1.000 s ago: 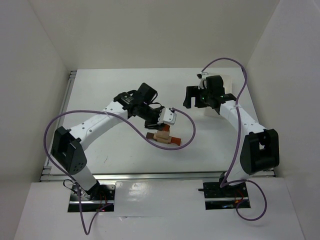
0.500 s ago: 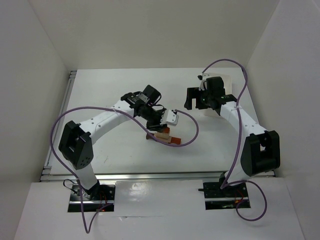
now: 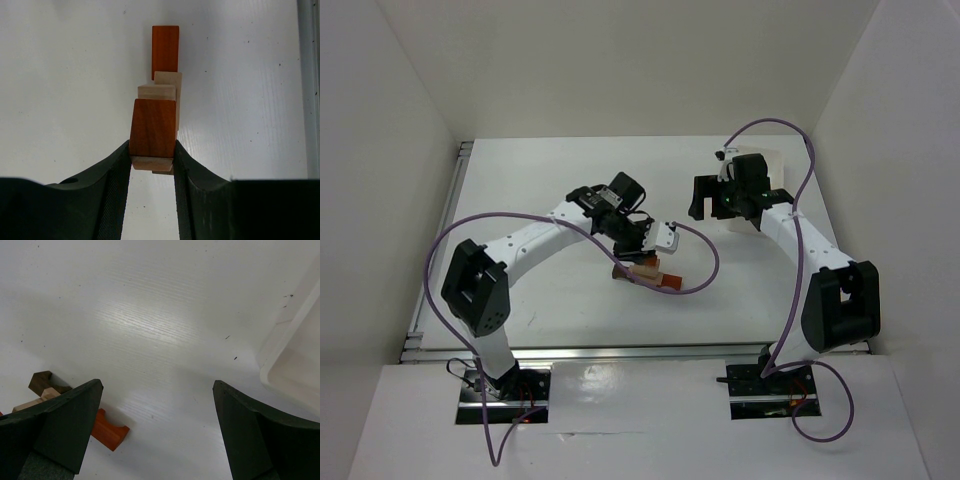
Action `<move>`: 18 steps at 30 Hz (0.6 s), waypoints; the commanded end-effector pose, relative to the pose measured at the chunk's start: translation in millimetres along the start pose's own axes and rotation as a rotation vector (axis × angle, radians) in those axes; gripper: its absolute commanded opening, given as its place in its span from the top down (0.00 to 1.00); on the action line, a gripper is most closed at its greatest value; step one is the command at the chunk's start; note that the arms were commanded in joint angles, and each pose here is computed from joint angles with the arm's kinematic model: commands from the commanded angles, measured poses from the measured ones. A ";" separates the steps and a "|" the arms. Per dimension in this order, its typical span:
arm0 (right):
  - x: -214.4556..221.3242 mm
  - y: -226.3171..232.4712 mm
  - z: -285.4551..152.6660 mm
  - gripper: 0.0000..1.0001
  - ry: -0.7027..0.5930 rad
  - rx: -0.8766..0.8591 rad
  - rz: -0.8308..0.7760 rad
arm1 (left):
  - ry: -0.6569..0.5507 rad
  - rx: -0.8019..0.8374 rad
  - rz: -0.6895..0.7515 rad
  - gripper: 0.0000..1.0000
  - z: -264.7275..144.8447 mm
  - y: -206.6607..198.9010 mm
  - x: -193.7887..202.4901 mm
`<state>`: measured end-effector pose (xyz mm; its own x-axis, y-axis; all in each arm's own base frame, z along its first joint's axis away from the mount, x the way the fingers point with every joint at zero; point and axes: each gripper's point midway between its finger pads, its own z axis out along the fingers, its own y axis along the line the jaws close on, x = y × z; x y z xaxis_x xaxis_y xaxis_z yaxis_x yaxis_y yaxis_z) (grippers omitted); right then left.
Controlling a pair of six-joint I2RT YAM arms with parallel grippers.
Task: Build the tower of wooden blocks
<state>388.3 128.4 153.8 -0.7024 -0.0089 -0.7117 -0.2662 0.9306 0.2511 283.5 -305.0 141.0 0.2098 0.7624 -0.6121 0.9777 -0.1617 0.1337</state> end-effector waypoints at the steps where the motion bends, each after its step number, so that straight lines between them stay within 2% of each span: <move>1: -6.3 -0.1 -10.4 0.00 -0.025 0.002 -0.012 | -0.018 -0.028 0.061 0.71 -0.9 11.6 -9.3; 18: -4.0 -0.3 -10.8 0.00 -0.016 0.003 -0.010 | -0.014 -0.022 0.084 0.71 3.5 10.0 -13.8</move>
<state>387.8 128.2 153.3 -0.7045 -0.0093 -0.7096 -0.2652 0.9309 0.2511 285.6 -309.5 136.8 0.2462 0.7680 -0.5912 0.9691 -0.1848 0.1636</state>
